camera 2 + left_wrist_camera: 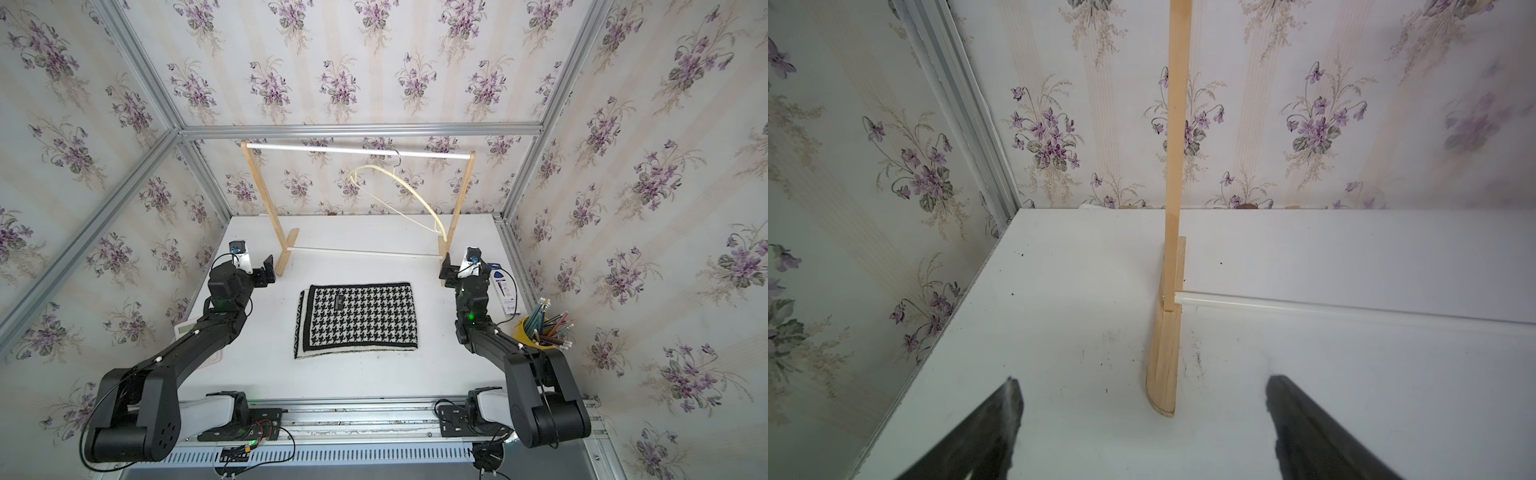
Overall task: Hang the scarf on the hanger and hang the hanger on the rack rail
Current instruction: Pick up the hanger from the clothesline.
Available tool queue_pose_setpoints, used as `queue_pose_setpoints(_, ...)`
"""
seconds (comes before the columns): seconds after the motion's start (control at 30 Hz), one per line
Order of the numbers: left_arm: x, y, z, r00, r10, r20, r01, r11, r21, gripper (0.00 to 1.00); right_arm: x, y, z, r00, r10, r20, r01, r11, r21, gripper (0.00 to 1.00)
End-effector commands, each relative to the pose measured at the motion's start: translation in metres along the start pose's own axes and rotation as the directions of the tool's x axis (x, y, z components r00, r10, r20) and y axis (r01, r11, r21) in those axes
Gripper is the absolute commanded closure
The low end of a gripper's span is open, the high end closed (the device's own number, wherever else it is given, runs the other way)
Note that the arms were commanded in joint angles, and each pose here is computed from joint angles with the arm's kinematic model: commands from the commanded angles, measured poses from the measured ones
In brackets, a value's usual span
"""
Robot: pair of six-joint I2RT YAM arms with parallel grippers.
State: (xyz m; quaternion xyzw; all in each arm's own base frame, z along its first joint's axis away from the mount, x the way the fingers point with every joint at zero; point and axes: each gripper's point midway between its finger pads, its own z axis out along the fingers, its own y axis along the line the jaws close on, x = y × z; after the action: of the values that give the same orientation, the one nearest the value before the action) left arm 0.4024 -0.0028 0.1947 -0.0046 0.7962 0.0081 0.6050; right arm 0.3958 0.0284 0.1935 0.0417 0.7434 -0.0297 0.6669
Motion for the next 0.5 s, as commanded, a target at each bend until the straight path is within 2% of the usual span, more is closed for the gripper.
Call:
queue_pose_setpoints(0.0,0.029,0.0,-0.001,0.984,0.0,-0.177,-0.006,0.999,-0.032,0.07,0.041,-0.003,0.0,0.964,-0.124,-0.235,0.154,0.981,0.115,0.07)
queue_pose_setpoints(0.1,0.043,0.005,0.004,0.975,0.008,-0.221,-0.023,0.998,-0.065,0.07,0.048,0.021,-0.007,0.927,-0.209,-0.31,0.25,0.963,0.097,0.06)
queue_pose_setpoints(0.2,0.061,0.009,0.011,0.96,0.016,-0.279,-0.042,0.995,-0.087,0.07,0.036,0.043,-0.018,0.91,-0.253,-0.329,0.287,0.956,0.061,0.06)
queue_pose_setpoints(0.33,0.059,-0.001,0.008,0.942,0.001,-0.335,-0.021,0.998,-0.055,0.09,-0.018,0.061,-0.035,0.921,-0.246,-0.302,0.266,0.963,0.027,0.06)
queue_pose_setpoints(0.47,0.03,-0.022,-0.007,0.957,0.041,-0.287,-0.048,0.999,-0.018,0.09,-0.089,0.066,-0.057,0.961,-0.168,-0.22,0.171,0.985,-0.007,0.06)
